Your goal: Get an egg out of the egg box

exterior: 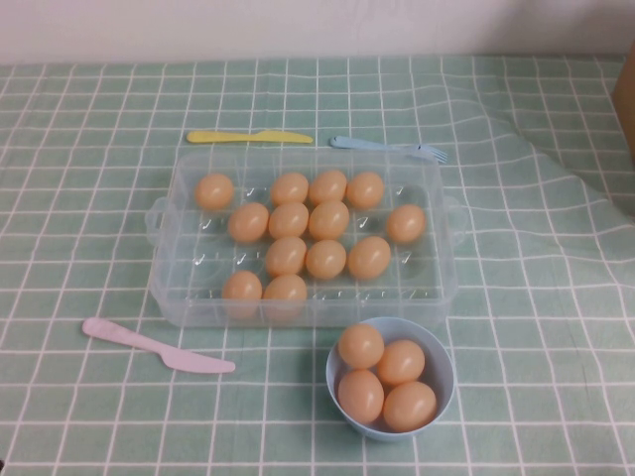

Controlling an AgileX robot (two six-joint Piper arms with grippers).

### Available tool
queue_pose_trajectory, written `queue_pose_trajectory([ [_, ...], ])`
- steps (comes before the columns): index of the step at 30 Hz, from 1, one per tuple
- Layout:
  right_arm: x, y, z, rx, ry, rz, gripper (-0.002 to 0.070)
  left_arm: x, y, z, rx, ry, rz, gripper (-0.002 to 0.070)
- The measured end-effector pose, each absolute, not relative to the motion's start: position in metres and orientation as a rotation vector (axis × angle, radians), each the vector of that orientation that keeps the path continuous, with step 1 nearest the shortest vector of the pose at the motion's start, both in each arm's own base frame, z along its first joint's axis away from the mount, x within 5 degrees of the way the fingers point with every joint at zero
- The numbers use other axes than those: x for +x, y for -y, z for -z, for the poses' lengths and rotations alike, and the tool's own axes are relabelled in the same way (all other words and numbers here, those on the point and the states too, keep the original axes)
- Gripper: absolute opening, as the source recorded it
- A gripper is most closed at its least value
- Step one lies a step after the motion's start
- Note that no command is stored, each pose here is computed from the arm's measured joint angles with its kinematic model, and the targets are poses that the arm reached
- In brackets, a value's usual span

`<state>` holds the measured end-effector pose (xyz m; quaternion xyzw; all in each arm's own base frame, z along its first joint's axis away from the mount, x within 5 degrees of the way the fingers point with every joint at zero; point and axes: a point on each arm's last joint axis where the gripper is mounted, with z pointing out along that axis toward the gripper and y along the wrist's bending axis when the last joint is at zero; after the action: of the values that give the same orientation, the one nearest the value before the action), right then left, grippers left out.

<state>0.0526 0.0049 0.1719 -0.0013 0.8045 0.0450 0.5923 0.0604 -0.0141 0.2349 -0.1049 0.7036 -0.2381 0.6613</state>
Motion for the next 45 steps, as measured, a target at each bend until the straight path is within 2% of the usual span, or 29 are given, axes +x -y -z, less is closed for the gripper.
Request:
queue_pose_trajectory([
  [8,0.053,-0.005,-0.172,-0.003,-1.871,-0.105,-0.0017,0.106,0.029,-0.294,-0.012,-1.904,0.423,-0.0004],
  [14,0.053,-0.005,-0.172,-0.003,-1.871,-0.105,-0.0017,0.167,0.041,-0.311,0.230,-2.113,0.316,-0.0004],
  [22,0.053,-0.005,-0.172,-0.003,-1.871,-0.105,-0.0017,0.258,0.056,-0.316,0.434,-2.231,0.260,-0.0004],
  [27,0.053,-0.005,-0.172,-0.003,-1.871,-0.105,-0.0017,0.302,0.086,-0.310,0.540,-2.272,0.312,-0.0004],
  [30,0.053,-0.005,-0.172,-0.003,-1.871,-0.105,-0.0017,0.321,0.110,-0.306,0.610,-2.334,0.352,-0.0004],
  [35,0.053,-0.005,-0.172,-0.003,-1.871,-0.105,-0.0017,0.348,0.134,-0.304,0.686,-2.446,0.270,-0.0004],
  [45,0.053,-0.005,-0.172,-0.003,-1.871,-0.105,-0.0017,0.393,0.155,-0.305,0.708,-2.566,0.161,-0.0004],
])
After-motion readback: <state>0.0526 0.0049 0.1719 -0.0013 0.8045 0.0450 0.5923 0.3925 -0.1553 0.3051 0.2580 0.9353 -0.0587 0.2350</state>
